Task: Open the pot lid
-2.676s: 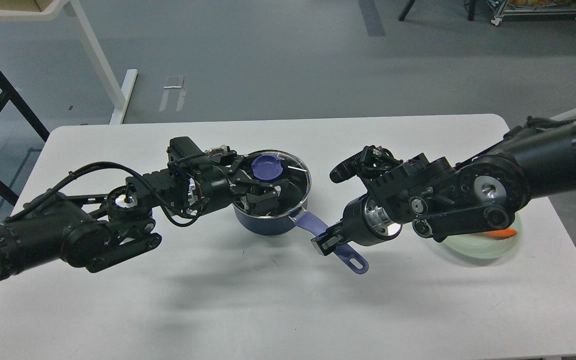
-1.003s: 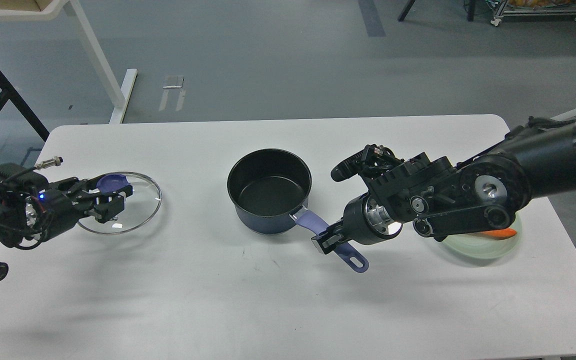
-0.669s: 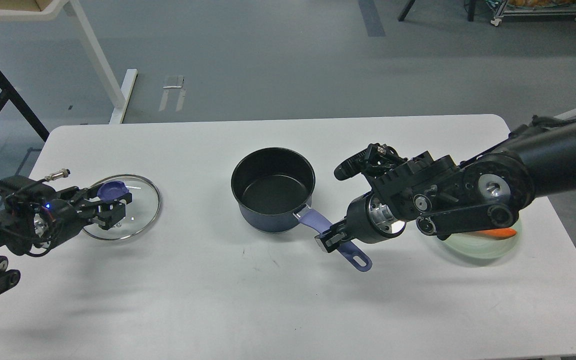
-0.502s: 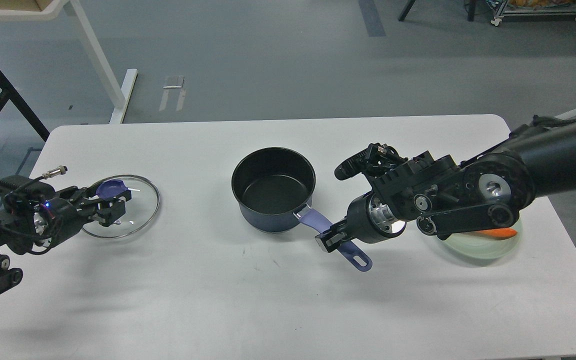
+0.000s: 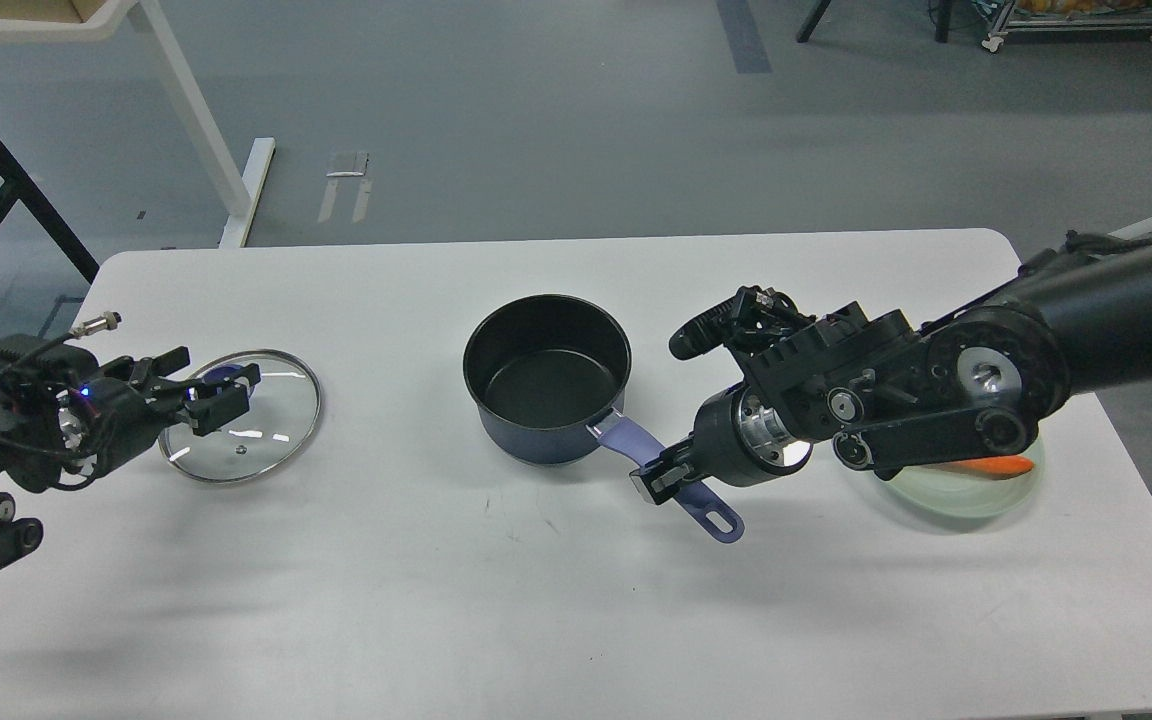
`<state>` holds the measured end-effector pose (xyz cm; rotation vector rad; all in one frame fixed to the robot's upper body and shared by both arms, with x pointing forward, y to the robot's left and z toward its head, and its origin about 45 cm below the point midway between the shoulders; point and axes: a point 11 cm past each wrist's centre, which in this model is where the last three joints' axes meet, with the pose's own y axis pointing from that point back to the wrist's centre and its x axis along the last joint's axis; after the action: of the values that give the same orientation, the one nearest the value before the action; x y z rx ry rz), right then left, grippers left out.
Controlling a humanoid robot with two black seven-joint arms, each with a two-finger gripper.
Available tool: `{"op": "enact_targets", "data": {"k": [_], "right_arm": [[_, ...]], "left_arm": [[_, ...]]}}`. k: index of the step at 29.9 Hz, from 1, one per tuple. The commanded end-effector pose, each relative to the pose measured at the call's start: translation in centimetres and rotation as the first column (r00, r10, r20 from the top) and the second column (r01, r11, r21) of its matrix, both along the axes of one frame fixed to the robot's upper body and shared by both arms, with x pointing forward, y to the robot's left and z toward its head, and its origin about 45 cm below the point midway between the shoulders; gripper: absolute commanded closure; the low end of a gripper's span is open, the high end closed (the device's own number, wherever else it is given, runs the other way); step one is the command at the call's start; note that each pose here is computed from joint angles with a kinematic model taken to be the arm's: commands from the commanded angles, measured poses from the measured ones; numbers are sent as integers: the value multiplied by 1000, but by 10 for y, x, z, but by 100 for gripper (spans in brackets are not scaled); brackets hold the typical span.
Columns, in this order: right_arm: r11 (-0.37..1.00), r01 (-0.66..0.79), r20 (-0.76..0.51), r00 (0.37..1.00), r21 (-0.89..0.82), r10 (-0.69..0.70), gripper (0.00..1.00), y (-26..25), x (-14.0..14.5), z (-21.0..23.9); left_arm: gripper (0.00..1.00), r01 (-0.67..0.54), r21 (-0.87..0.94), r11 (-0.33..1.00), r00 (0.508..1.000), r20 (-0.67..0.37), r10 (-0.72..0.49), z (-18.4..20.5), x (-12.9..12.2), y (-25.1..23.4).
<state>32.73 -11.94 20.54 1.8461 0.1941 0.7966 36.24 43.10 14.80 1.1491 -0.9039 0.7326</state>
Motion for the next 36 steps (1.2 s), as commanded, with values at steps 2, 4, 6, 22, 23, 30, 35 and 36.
{"op": "enact_targets", "data": {"k": [2,4,6,22,23,30,35,36], "right_arm": [[1000,12,19,1000,12,-12,36,2,7,4],[1000,10,18,1000,18,-11,28,3,7,5],[1000,16,17,1000,25,-17,22,2,8,6],[873,334,104,914,355,-392,1,-53,86,78],[835,376,94,890,401,-446,1,-65,93,83],[486,543,-112,737,685,-666,1,-111,116,95],[223,619,-269,599,753,-754,1,-150,123,78],[182,626,-291,575,758,-765,1,-157,123,75]], "left_arm": [[1,-176,-221,959,977,82,198,41,33,5],[1,-232,-309,922,960,79,268,53,43,6],[1,-255,-366,895,952,69,299,64,52,5],[1,-363,-706,608,863,-9,504,103,87,-1],[1,-370,-737,566,856,-33,516,101,90,-6],[1,-358,-908,215,852,-224,474,100,111,-57],[1,-330,-944,7,845,-292,448,101,127,-78],[1,-324,-945,-37,843,-306,443,101,130,-79]]}}
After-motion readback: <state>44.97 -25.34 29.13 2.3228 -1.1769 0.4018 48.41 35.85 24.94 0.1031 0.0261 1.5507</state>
